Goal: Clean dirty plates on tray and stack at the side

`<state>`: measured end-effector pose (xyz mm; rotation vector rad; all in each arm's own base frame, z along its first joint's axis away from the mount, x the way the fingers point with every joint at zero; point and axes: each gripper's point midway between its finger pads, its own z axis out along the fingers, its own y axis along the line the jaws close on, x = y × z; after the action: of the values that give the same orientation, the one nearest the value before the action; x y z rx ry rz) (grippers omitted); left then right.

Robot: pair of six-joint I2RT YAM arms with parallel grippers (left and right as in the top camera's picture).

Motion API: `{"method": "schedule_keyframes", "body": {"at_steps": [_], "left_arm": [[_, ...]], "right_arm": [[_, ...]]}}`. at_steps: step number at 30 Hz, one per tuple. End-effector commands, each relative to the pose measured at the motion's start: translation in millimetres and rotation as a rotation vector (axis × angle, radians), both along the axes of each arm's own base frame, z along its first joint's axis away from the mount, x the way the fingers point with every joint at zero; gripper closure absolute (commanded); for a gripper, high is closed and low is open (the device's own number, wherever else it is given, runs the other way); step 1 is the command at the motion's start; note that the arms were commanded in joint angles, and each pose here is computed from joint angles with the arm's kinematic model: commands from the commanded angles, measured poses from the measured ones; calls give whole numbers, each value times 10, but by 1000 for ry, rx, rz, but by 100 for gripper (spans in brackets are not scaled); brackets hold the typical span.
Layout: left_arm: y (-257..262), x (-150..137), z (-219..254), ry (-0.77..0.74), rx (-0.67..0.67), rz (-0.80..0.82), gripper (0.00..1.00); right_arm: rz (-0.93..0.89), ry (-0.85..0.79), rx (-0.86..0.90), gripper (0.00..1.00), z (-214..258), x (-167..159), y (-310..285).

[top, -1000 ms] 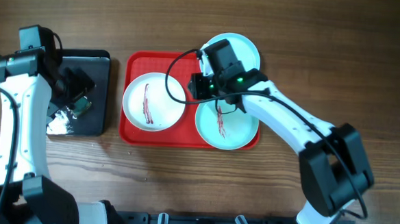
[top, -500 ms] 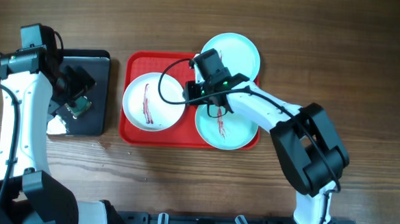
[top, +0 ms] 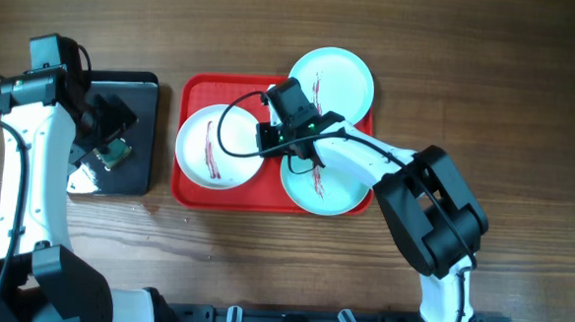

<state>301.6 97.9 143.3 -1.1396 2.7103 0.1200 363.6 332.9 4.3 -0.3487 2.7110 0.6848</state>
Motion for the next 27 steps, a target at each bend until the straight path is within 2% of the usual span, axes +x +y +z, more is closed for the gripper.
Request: {"method": "schedule_keyframes", "body": {"at_steps": [1, 8, 12, 17, 20, 21, 23, 27], "left_arm": [[54, 33, -23, 8, 11, 25, 0], [49, 36, -296, 74, -15, 62, 4], [61, 79, -424, 94, -21, 80, 7], [138, 291, -586, 60, -4, 70, 7], [190, 454, -715, 46, 20, -27, 7], [225, 478, -756, 50, 36, -29, 7], [333, 505, -917, 78, 73, -16, 17], [367, 486, -1101, 114, 57, -2, 21]], "right_arm": [[-81, 32, -49, 96, -193, 29, -81], [-232, 72, -93, 96, -252, 123, -331], [-243, 75, -93, 96, -254, 148, -368], [-234, 71, -95, 96, -254, 147, -367], [-233, 71, -95, 96, -254, 147, -367], [-233, 71, -95, 96, -254, 147, -367], [-233, 71, -95, 96, -253, 147, -366], [-232, 68, -93, 96, -250, 153, -363]]}}
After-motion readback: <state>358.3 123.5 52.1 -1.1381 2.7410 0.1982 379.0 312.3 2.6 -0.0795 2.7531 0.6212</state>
